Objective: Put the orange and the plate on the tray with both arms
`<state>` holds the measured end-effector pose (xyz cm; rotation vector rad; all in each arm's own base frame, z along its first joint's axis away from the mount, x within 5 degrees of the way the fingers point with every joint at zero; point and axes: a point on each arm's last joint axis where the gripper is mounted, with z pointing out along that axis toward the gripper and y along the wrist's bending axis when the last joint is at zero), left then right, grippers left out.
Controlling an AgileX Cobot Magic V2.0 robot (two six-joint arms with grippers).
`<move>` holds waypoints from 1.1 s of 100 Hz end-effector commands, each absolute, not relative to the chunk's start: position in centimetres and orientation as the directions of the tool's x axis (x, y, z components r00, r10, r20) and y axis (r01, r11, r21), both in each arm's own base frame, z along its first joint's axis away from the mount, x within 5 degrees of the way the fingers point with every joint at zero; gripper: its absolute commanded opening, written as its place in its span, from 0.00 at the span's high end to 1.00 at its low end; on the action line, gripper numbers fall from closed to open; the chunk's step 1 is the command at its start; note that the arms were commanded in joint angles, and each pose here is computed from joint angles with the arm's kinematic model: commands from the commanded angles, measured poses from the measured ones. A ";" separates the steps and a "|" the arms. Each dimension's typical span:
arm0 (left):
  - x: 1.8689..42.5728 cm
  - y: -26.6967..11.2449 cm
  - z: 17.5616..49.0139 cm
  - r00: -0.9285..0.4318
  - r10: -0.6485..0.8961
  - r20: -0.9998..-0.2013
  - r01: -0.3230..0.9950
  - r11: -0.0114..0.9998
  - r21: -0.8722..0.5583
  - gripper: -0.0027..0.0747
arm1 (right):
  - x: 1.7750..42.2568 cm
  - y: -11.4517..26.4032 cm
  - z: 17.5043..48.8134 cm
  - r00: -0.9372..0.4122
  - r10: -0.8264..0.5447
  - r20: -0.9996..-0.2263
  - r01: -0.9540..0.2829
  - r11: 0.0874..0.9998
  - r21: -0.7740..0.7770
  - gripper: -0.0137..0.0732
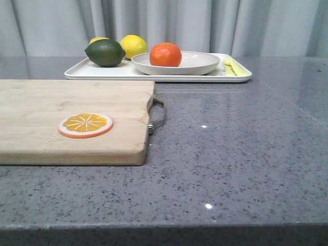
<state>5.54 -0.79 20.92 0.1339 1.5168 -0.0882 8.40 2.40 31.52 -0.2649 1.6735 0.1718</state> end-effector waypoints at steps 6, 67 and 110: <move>5.2 -0.8 21.5 0.146 0.005 -0.989 0.144 0.989 0.026 0.99 | 8.5 2.0 32.9 -0.024 -0.050 -0.998 -0.230 0.972 -0.043 0.96; 5.2 -0.8 21.5 0.146 0.005 -0.989 0.144 0.989 0.026 0.99 | 8.0 1.6 31.7 -0.002 -0.064 -0.998 -0.190 0.980 -0.062 0.96; 5.2 -0.8 21.5 0.146 0.005 -0.989 0.144 0.989 0.026 0.99 | 5.1 0.5 23.9 0.070 0.003 -0.998 -0.104 0.995 -0.005 0.96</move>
